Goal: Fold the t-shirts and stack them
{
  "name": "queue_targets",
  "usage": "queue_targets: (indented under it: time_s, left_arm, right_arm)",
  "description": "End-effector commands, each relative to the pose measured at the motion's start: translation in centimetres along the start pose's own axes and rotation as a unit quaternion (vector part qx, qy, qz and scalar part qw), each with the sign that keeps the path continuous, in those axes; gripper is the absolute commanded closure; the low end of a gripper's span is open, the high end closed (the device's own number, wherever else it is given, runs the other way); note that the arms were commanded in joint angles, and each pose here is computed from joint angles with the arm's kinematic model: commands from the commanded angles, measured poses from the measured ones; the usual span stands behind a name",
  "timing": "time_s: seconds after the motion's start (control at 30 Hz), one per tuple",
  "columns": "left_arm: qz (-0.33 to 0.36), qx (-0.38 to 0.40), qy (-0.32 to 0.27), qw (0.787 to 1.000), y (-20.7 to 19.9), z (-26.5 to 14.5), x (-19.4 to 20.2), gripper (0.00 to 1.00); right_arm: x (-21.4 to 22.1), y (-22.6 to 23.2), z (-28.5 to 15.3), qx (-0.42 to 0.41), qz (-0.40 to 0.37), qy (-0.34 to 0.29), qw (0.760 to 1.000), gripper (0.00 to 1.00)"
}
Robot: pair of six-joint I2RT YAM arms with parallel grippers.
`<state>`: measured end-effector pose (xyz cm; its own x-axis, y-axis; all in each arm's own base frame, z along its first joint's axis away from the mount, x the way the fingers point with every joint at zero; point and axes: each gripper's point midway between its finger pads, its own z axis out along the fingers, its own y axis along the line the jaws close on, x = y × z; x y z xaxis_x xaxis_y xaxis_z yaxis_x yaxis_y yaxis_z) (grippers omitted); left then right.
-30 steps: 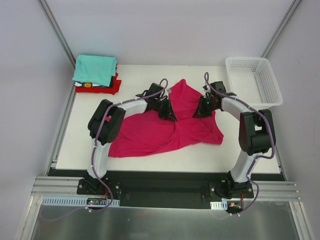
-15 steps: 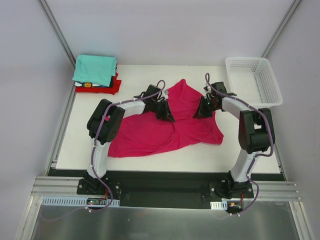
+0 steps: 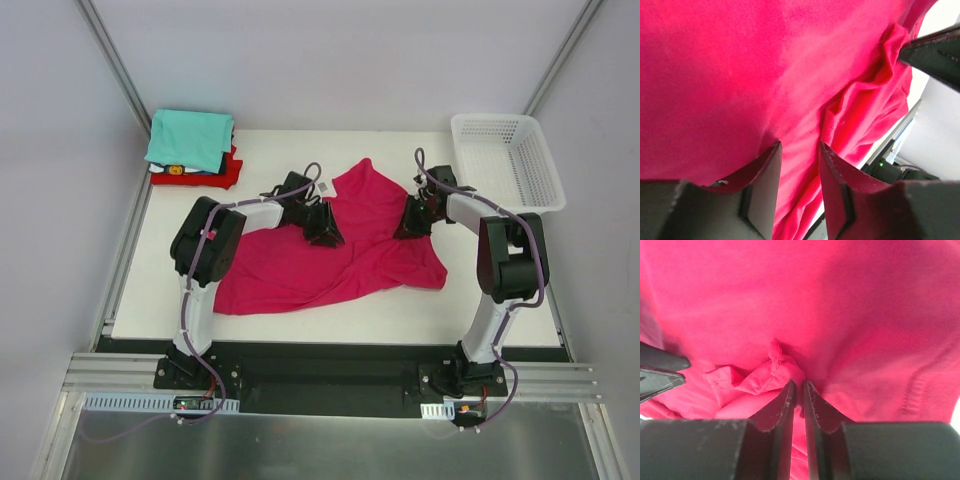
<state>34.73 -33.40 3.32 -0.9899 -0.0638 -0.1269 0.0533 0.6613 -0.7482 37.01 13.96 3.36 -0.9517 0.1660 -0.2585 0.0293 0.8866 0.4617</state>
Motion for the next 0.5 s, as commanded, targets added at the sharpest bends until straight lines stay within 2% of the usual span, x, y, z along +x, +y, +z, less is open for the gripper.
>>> queue_targets:
  time_s: [0.0,0.33,0.47]
  left_arm:
    - [-0.004,-0.02,-0.004,1.0,1.3,-0.6,0.0,0.6]
    - [0.006,-0.017,-0.012,1.0,0.6,-1.9,0.4,0.6]
    - [0.016,-0.016,-0.024,0.999,-0.1,-2.8,0.4,0.6]
  right_arm:
    - [-1.6,-1.3,-0.5,0.031,-0.012,-0.017,0.999,0.83]
    - [-2.5,-0.3,-1.5,0.019,-0.015,-0.03,0.999,0.65]
    - [-3.1,0.6,-2.7,0.009,-0.022,-0.047,0.999,0.63]
